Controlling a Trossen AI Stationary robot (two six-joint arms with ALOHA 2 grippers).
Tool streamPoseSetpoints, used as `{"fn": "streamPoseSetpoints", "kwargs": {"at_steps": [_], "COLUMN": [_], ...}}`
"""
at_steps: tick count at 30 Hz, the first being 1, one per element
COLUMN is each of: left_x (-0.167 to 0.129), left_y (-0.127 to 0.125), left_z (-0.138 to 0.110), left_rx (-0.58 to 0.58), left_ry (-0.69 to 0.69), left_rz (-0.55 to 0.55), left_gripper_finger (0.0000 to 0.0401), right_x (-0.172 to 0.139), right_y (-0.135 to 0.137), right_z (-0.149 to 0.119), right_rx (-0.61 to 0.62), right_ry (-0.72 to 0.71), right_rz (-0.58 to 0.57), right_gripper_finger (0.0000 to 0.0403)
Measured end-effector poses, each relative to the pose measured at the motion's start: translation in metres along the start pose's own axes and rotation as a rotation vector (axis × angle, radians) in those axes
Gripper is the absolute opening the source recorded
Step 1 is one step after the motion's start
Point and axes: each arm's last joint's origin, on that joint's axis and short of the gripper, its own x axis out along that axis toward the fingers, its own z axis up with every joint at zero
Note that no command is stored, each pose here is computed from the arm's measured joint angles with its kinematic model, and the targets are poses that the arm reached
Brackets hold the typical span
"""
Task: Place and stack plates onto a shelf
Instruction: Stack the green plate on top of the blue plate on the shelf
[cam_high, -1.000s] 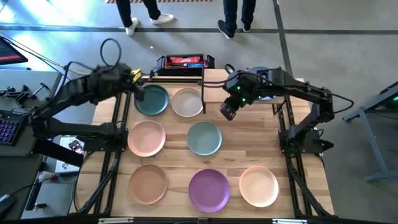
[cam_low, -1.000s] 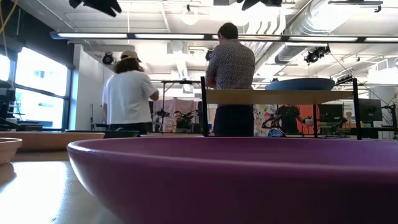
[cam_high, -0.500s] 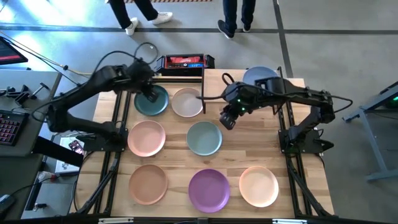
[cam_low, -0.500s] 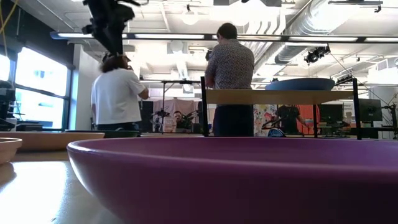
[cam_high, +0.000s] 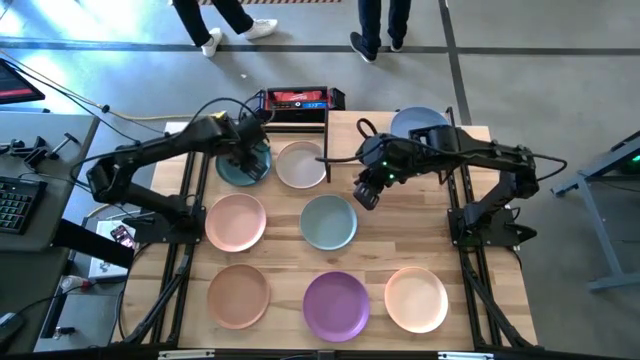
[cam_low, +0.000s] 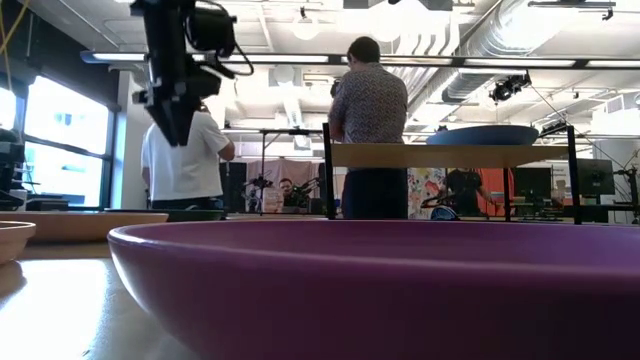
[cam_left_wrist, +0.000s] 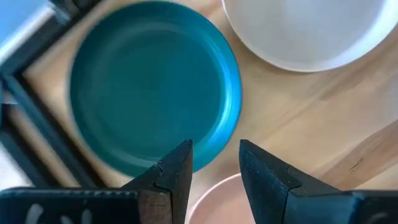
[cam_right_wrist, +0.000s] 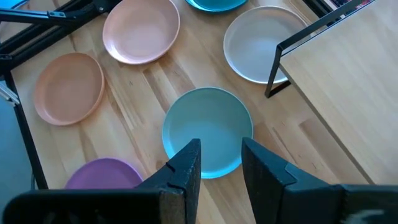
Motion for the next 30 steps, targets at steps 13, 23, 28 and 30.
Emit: {"fn": "streamPoseSetpoints", "kwargs": {"at_steps": [13,23,28,30], "left_x": [0.046,0.067,0.079,0.085], "left_y": [-0.005,-0.007,-0.01,-0.011], "left_z": [-0.021,-0.029,-0.027,-0.026], "left_rx": [-0.015,-0.009,0.005,0.008], "left_ry": [0.049,0.046,0.069,0.086], "left_rz": [-0.076,-0.097,-0.089,-0.08], "left_gripper_finger": [0.0122,0.0122,0.0122,0.0122], "right_x": [0.0,0.0,0.001,0.001], "right_y": [-0.001,-0.002,-0.004,-0.004], "right_z": [0.0,0.001,0.002,0.002], "right_rx": [-0.018,-0.039,-0.031,-0.03], "right_ry": [-0.002,-0.003,-0.007,-0.008], "right_rz": [-0.005,-0.008,-0.017,-0.018], "right_gripper_finger": [0.0094,0.0094,0.0094,0.0094]}}
